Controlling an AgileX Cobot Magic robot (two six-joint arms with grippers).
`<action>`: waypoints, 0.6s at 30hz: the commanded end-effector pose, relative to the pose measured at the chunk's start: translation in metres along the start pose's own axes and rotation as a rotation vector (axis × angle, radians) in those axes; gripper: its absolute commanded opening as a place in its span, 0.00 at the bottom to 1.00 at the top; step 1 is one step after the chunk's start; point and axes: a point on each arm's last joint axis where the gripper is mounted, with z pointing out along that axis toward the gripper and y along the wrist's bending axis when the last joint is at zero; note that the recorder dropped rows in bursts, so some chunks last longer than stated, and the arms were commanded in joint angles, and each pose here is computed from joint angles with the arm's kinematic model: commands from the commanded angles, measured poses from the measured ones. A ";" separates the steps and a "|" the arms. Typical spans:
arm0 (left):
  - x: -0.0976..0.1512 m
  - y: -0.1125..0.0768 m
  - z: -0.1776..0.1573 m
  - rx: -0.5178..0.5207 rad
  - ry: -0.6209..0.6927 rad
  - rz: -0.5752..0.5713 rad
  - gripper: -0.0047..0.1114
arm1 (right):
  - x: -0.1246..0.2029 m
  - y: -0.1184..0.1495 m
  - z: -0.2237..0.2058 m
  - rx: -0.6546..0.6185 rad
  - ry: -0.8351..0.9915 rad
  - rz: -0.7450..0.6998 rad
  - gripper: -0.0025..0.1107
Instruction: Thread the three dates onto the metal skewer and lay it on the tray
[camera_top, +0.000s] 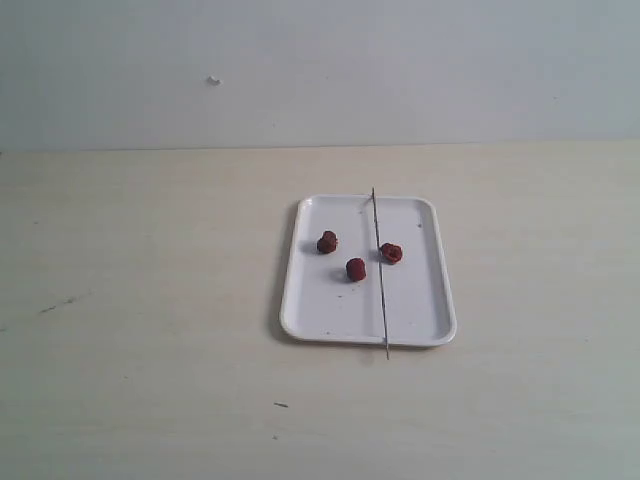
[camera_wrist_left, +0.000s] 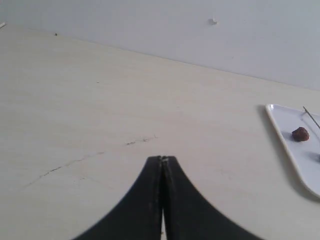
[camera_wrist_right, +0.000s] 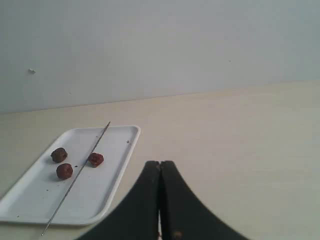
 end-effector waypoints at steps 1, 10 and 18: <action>0.000 0.000 0.000 0.000 -0.008 0.000 0.04 | 0.001 0.000 0.000 0.004 -0.004 -0.004 0.02; 0.000 0.000 0.000 0.000 -0.008 0.000 0.04 | 0.001 0.000 0.000 0.004 -0.004 -0.004 0.02; 0.000 0.001 0.000 -0.005 -0.011 0.017 0.04 | 0.001 0.000 0.000 0.004 -0.004 -0.004 0.02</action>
